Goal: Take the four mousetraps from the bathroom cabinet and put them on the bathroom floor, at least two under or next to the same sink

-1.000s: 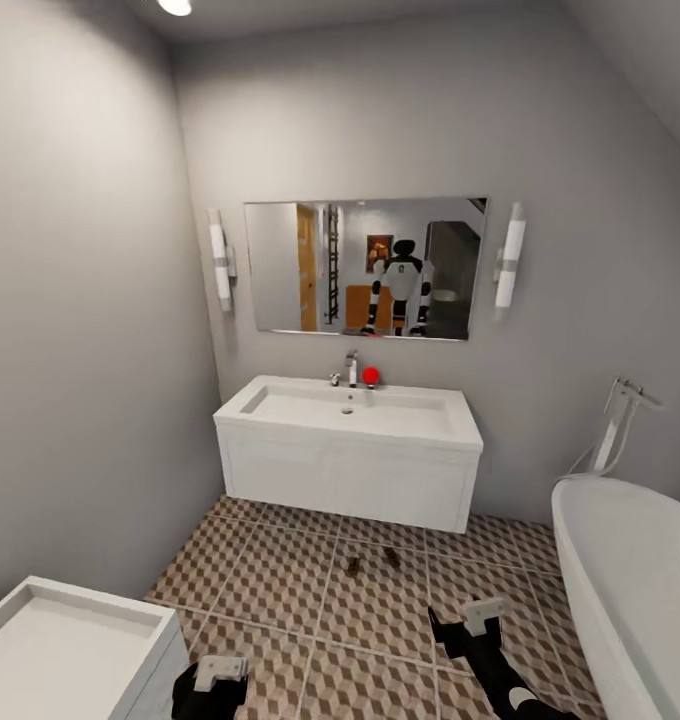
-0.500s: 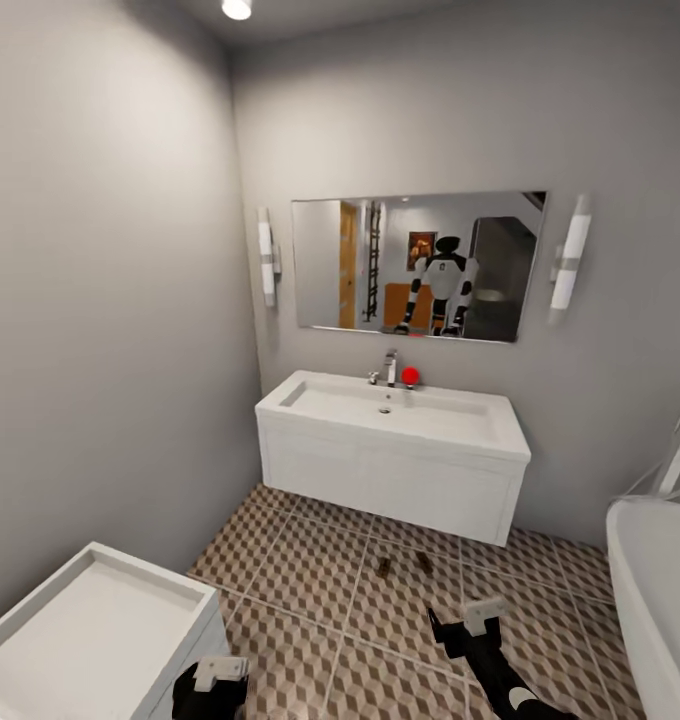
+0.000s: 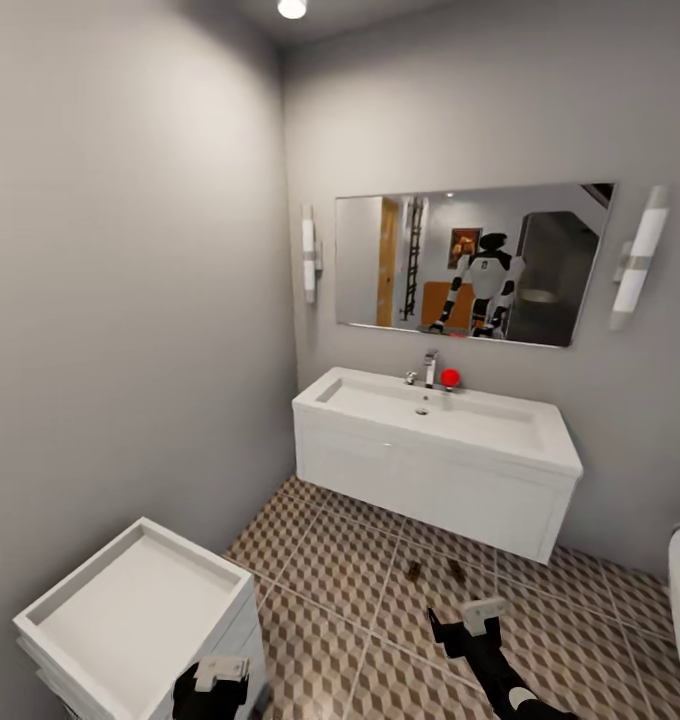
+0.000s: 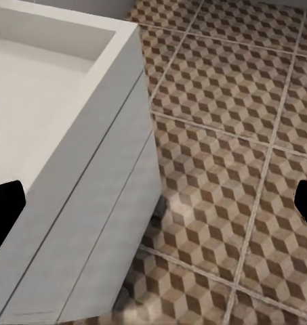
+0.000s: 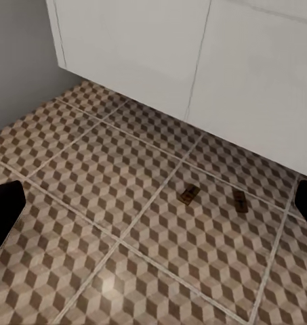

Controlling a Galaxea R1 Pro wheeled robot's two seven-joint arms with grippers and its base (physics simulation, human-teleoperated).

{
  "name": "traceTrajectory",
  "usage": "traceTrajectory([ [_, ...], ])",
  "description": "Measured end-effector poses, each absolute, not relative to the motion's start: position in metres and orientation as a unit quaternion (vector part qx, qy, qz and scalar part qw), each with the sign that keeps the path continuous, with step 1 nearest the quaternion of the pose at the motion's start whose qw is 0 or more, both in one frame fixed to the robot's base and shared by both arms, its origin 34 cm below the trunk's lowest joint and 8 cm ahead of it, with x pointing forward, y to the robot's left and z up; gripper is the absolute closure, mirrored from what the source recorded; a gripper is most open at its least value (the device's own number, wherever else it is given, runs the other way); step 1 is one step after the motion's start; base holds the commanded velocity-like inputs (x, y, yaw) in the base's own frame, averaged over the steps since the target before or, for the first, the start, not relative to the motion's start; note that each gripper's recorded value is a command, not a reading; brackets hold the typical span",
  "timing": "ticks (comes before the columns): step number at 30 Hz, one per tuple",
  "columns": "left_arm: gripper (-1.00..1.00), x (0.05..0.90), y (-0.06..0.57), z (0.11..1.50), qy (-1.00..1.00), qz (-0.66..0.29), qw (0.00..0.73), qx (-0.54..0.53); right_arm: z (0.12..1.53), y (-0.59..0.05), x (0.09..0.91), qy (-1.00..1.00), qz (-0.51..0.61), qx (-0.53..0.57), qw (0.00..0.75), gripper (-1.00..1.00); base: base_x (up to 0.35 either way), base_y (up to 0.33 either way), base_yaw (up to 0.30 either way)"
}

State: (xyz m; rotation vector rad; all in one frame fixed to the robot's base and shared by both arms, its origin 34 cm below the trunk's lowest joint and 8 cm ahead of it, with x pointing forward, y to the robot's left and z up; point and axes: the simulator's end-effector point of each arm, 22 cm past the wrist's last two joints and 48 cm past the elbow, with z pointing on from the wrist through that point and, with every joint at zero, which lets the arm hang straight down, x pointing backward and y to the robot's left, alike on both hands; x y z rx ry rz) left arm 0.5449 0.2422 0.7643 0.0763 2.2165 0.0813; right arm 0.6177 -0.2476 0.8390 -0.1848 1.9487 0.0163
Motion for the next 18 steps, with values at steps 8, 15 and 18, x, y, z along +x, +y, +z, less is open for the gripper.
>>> traceTrajectory([
  [8, -1.00, 0.5437, 0.2418, 0.7622, 0.895, 0.032, 0.443, 0.031, 0.8365, -0.2467, 0.6169, 0.827, 0.008, -0.078, 0.556, -1.00, 0.000, 0.000, 0.244],
  [15, -1.00, 0.5427, 0.2412, 0.7604, 0.896, 0.032, 0.441, 0.031, 0.8343, -0.2463, 0.6162, 0.829, 0.008, -0.078, 0.554, -1.00, 0.000, 0.000, 0.244],
  [18, -1.00, 0.5422, 0.2408, 0.7596, 0.897, 0.031, 0.440, 0.031, 0.8334, -0.2448, 0.6158, 0.829, 0.009, -0.078, 0.554, -1.00, 0.000, 0.000, 0.243],
])
